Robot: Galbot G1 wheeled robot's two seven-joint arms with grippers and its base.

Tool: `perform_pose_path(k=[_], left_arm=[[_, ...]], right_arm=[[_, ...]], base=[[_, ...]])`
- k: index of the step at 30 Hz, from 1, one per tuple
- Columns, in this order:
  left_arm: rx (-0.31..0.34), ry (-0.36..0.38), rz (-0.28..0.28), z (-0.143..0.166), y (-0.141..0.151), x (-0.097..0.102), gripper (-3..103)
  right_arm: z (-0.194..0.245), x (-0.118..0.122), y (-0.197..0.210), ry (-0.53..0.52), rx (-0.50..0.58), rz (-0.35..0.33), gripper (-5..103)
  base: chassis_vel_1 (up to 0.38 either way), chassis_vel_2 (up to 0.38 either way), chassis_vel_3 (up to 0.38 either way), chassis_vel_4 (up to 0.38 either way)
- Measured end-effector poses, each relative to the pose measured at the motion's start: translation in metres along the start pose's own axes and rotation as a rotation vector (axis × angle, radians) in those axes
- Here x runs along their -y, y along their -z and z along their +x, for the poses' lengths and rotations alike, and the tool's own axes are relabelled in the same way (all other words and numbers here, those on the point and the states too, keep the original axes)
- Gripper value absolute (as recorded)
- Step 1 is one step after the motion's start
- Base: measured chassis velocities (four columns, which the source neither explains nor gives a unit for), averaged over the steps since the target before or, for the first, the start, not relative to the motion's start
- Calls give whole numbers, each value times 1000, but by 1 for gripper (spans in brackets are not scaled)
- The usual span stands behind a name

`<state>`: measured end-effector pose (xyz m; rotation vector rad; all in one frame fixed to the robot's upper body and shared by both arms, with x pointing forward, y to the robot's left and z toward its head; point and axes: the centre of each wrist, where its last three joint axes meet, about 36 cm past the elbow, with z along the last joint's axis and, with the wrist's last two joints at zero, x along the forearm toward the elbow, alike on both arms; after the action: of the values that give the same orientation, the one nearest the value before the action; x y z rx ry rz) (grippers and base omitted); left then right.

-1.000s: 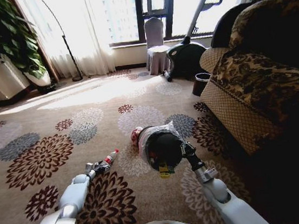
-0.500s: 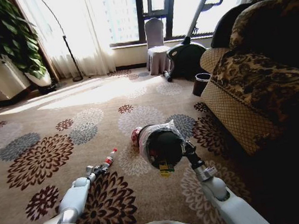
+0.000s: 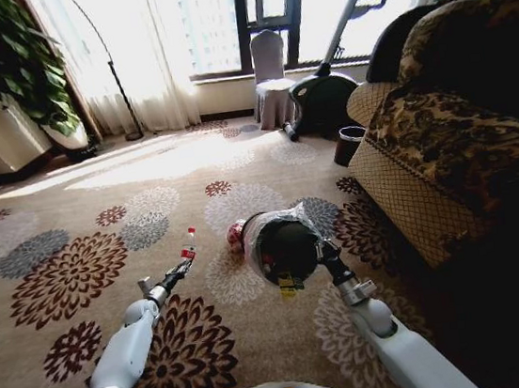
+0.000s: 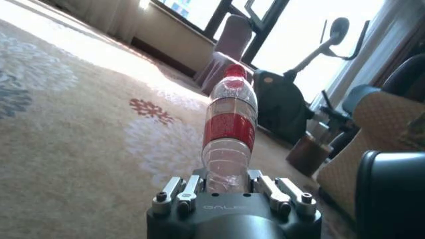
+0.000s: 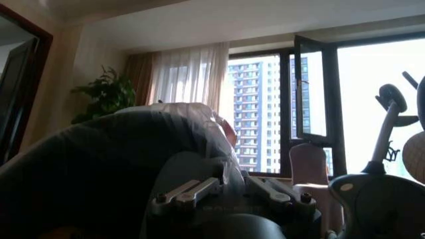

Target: Pick up the trash from the ground and place it into the trash bin.

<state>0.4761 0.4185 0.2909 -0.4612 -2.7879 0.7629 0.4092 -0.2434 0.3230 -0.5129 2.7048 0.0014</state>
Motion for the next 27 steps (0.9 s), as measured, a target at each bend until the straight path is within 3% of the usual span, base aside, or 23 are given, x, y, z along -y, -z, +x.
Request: perform_pose_path(k=[2,3,5,7,8,12,13,16,17,19,22,23,24,26,27], left_arm=[[61,-106,181,-3,3,55,34],[61,-106,181,-3,3,55,34],[75,-204,394,22,-3,121,34],[88,-291,535,50,0,176,34],[88,-291,535,50,0,176,34],[69,-394,685,92,9,246,33],[69,-394,685,92,9,246,33],[48,-462,784,110,18,289,33],[48,-462,784,110,18,289,33],[14,-480,847,118,12,312,33],[-32,-484,891,117,-1,325,33],[-77,-473,895,113,-13,327,33],[-77,-473,895,113,-13,327,33],[-161,-450,895,103,-38,330,33],[-161,-450,895,103,-38,330,33]], right_arm=[[-7,10,-2,-19,3,10,0],[-7,10,-2,-19,3,10,0],[-24,22,-9,-29,8,28,0],[-41,26,-19,-27,2,36,0],[-41,26,-19,-27,2,36,0],[-85,33,-32,-43,30,45,0],[-85,33,-32,-43,30,45,0],[-117,29,-33,-38,62,42,0],[-117,29,-33,-38,62,42,0],[-130,24,-31,-27,81,42,0],[-133,21,-31,-16,88,48,0],[-133,20,-31,-10,88,51,0],[-133,20,-31,-10,88,51,0],[-131,18,-29,-2,94,53,0],[-131,18,-29,-2,94,53,0]], base=[[0,0,0,0],[0,0,0,0],[0,0,0,0],[0,0,0,0],[0,0,0,0],[0,0,0,0],[0,0,0,0],[0,0,0,0],[0,0,0,0],[0,0,0,0],[0,0,0,0],[0,0,0,0],[0,0,0,0],[0,0,0,0],[0,0,0,0]])
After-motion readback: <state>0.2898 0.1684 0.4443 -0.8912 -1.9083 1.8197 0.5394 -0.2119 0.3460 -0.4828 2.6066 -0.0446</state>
